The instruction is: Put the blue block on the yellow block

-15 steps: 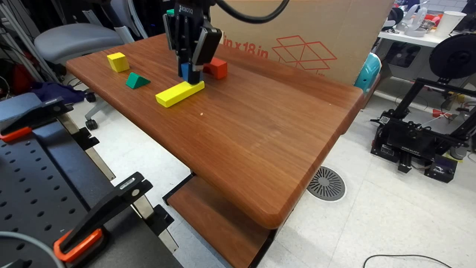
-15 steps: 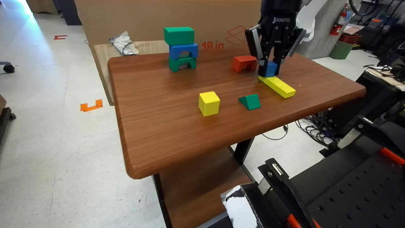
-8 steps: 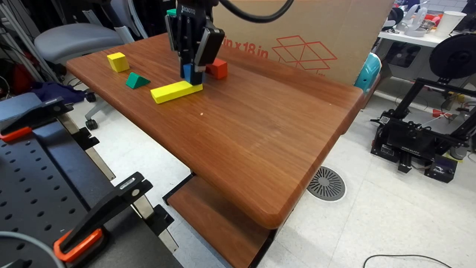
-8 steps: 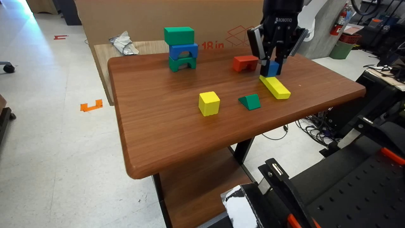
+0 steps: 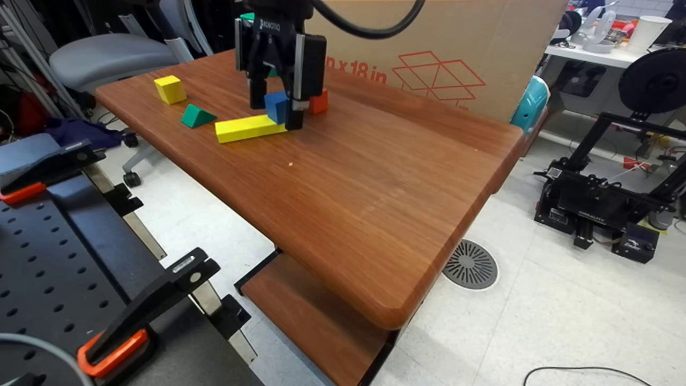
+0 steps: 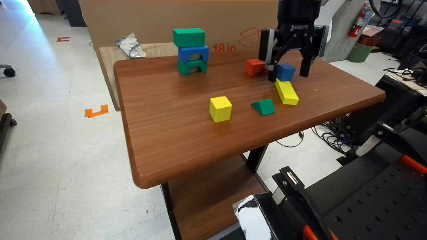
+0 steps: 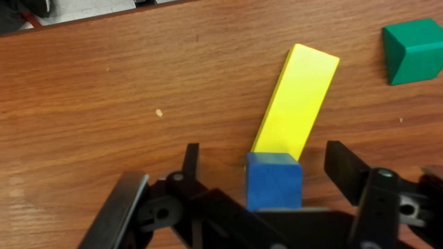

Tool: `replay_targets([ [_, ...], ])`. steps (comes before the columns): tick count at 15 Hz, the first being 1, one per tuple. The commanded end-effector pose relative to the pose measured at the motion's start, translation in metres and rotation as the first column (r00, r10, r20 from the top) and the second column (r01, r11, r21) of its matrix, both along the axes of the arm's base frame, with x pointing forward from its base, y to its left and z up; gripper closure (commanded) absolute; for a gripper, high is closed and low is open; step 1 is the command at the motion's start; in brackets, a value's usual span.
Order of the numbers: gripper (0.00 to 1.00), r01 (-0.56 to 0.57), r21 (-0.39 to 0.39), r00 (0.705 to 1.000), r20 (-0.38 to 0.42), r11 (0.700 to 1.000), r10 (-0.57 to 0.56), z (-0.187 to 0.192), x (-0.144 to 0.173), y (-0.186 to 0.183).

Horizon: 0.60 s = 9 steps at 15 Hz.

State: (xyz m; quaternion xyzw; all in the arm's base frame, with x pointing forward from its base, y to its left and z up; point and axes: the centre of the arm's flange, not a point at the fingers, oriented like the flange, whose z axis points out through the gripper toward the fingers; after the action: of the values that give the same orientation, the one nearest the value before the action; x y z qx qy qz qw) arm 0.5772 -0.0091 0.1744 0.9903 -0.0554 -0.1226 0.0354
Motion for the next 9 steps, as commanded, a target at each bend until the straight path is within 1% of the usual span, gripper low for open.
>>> replay_targets([
  [1,0.00,0.013,-0.007,1.000,0.009,1.000,-0.013,0.017,-0.017,0.000],
  [5,0.00,0.016,0.019,0.999,0.037,1.000,-0.017,0.048,-0.052,-0.007],
  [9,0.00,0.007,0.027,0.997,0.076,1.000,-0.009,0.077,-0.082,-0.007],
])
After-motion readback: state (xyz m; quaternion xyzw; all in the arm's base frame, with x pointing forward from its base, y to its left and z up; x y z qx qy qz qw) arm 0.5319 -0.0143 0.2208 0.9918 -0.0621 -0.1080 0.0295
